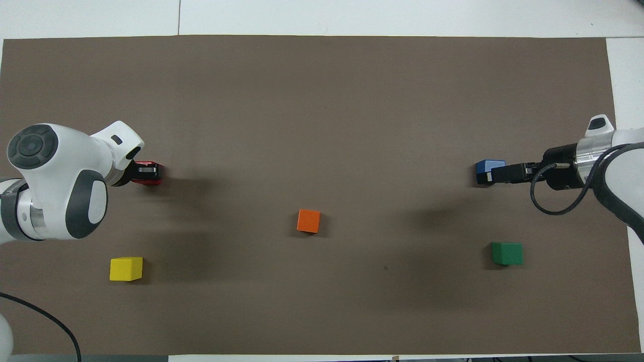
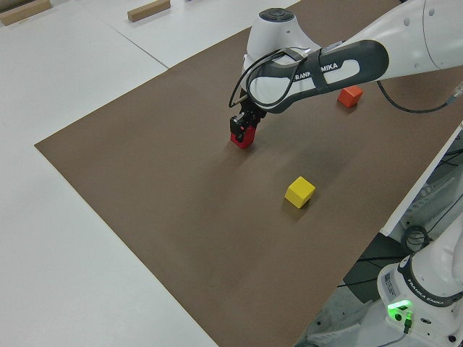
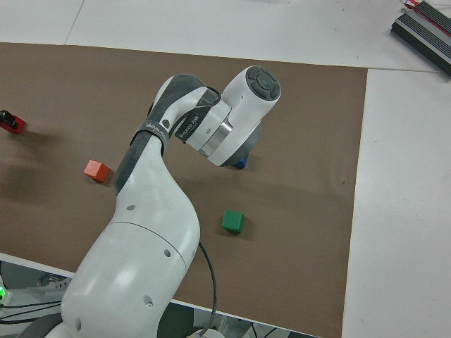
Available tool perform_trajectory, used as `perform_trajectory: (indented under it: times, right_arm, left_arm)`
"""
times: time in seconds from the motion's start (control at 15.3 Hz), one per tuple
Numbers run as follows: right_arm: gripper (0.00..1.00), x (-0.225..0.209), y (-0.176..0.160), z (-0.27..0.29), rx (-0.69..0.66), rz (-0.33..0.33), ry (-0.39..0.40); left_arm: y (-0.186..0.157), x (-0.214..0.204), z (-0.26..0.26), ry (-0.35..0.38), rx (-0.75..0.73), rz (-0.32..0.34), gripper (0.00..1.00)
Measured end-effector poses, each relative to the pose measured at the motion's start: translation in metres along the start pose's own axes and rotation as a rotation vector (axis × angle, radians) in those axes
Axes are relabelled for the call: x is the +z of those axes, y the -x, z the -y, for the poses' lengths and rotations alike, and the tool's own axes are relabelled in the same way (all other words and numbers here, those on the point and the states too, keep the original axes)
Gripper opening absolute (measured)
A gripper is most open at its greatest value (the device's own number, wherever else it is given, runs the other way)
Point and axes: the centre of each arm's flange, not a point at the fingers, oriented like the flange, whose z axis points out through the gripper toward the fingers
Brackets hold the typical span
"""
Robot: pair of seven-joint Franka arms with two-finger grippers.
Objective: Transfer red block to right arm and stack on blue block
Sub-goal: 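Grasp and lift the red block with the left gripper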
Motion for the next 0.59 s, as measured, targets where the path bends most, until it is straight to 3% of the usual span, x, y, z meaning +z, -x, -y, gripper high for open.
perform_trajectory:
  times: [0.26, 0.39, 0.59]
  right_arm:
    - [1.00, 0.023, 0.015, 0.007, -0.014, -0.013, -0.322]
    - [1.00, 0.033, 0.024, 0.019, -0.019, 0.007, -0.489]
    - [1.00, 0.042, 0.035, 0.032, -0.055, 0.013, -0.676]
  left_arm:
    - [-0.022, -0.106, -0.020, 0.132, -0.203, 0.144, 0.54]
    - [-0.015, -0.171, -0.043, 0.193, -0.356, 0.214, 0.54]
    - [0.014, -0.238, -0.096, 0.290, -0.516, 0.276, 0.54]
